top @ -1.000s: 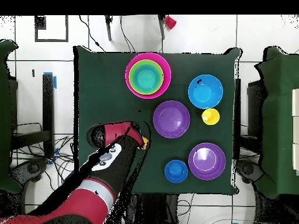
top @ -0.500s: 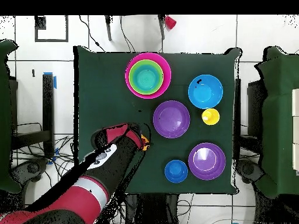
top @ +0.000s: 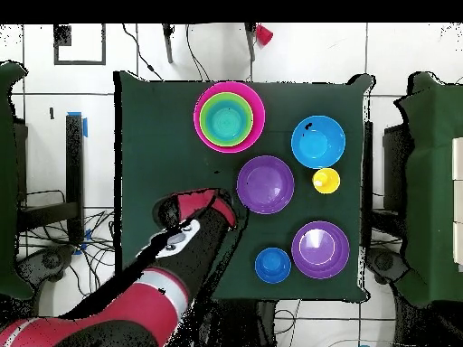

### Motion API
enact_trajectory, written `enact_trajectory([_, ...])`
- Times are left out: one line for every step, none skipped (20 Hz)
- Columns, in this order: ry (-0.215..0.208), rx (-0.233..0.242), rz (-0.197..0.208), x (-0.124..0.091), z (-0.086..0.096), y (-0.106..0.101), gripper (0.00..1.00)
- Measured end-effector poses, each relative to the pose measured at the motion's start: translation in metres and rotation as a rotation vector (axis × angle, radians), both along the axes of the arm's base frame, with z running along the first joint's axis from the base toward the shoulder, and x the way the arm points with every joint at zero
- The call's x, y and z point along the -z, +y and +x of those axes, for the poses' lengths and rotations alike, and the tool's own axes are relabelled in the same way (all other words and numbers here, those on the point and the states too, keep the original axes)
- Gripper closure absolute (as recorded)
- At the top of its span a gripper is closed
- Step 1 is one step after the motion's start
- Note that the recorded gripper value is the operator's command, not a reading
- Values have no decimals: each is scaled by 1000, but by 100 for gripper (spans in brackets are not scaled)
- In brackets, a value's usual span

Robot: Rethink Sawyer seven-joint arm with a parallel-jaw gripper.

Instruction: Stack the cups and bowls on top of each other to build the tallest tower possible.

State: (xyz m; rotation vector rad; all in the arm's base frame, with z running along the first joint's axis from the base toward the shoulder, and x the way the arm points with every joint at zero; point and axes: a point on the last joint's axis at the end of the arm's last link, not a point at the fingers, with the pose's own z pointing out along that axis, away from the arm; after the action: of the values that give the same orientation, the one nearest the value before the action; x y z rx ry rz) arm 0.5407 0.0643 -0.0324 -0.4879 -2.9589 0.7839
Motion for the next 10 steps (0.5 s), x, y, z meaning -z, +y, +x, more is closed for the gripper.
enact_trajectory([-17, 11, 17, 0, 4, -5, 0])
enact_trajectory([-43, 23, 38, -1, 10, -12, 0])
enact_trajectory([-71, 35, 61, 0, 16, -19, 0])
enact_trajectory([-128, 55, 102, 0, 27, -35, 0])
enact_trajectory([-142, 60, 114, 0, 29, -39, 0])
enact_trajectory([-167, 68, 131, 0, 33, -47, 0])
enact_trajectory([-181, 73, 144, 0, 35, -51, 0])
enact_trajectory([-196, 78, 156, 0, 37, -56, 0])
enact_trajectory([-210, 83, 169, 1, 38, -61, 0])
enact_trajectory([-220, 89, 182, 1, 39, -66, 0])
